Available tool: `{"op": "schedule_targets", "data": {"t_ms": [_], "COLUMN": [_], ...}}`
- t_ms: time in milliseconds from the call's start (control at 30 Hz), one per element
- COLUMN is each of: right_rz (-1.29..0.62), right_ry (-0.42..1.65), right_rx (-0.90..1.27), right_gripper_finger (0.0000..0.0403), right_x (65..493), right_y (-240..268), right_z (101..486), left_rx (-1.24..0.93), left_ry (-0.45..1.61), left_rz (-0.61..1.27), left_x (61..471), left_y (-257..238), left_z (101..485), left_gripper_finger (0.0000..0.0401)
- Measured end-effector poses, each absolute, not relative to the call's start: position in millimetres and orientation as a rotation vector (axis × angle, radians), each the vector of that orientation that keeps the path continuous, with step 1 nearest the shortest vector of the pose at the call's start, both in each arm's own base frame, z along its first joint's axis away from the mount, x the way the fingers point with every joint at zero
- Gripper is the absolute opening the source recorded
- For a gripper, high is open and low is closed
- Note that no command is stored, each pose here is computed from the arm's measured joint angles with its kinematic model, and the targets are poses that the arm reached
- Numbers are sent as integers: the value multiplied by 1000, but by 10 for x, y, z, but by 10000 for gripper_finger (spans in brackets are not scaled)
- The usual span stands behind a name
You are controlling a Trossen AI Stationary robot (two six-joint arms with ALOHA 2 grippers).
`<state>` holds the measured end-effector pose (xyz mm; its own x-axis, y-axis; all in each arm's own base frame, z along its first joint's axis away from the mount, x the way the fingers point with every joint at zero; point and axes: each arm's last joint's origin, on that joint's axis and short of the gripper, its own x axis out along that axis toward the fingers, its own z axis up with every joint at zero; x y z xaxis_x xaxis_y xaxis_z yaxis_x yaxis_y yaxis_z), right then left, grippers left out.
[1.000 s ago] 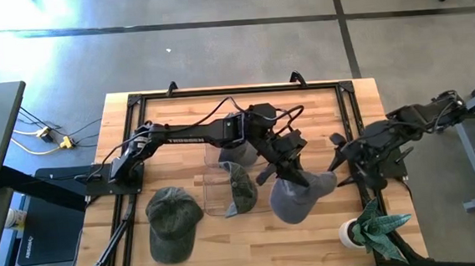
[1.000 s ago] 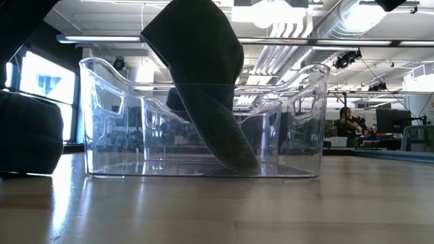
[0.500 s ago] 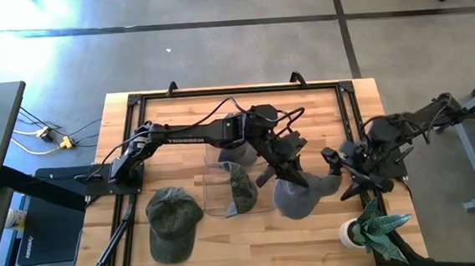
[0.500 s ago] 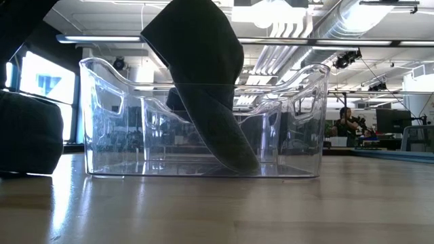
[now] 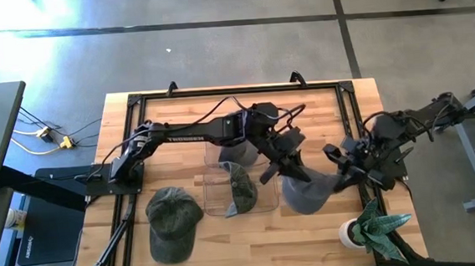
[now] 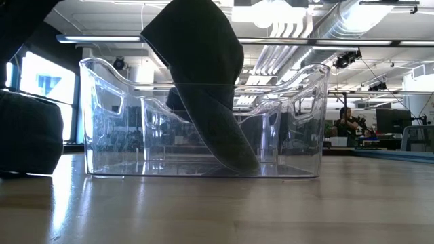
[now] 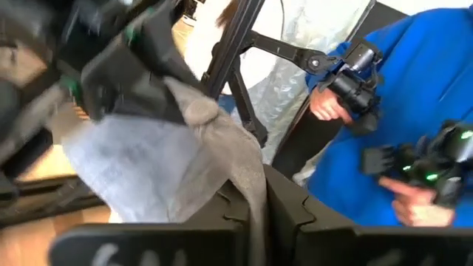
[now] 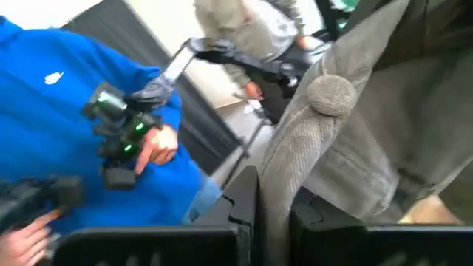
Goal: Pick & Place hat
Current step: Put the gray cap into the top transparent bin
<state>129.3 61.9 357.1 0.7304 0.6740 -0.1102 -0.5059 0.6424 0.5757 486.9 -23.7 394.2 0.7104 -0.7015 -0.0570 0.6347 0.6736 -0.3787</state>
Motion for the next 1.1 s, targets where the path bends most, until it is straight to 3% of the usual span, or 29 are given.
{"op": "schedule_targets", "data": {"t_ms": [333, 467, 733, 1100], "right_rz": [521, 521, 520, 502], "right_ry": [501, 553, 679, 621], "right_rx": [364, 265, 127, -5], "right_gripper_finger": [12, 5, 5, 5], "right_x": [1267, 1345, 1509, 1563], "right_y": [572, 600, 662, 664], "right_z": [3794, 3887, 3929, 4031], "left_rx": [-432, -420, -490, -502], "left_ry": [141, 97, 157, 257], "left_rz": [-683, -576, -527, -513], "left_x": [4887, 4906, 4959, 4947], "left_y": [-123, -133, -129, -134], "left_z": [4031, 4044, 3931, 3837], "left_gripper_finger": [204, 252, 271, 271]}}
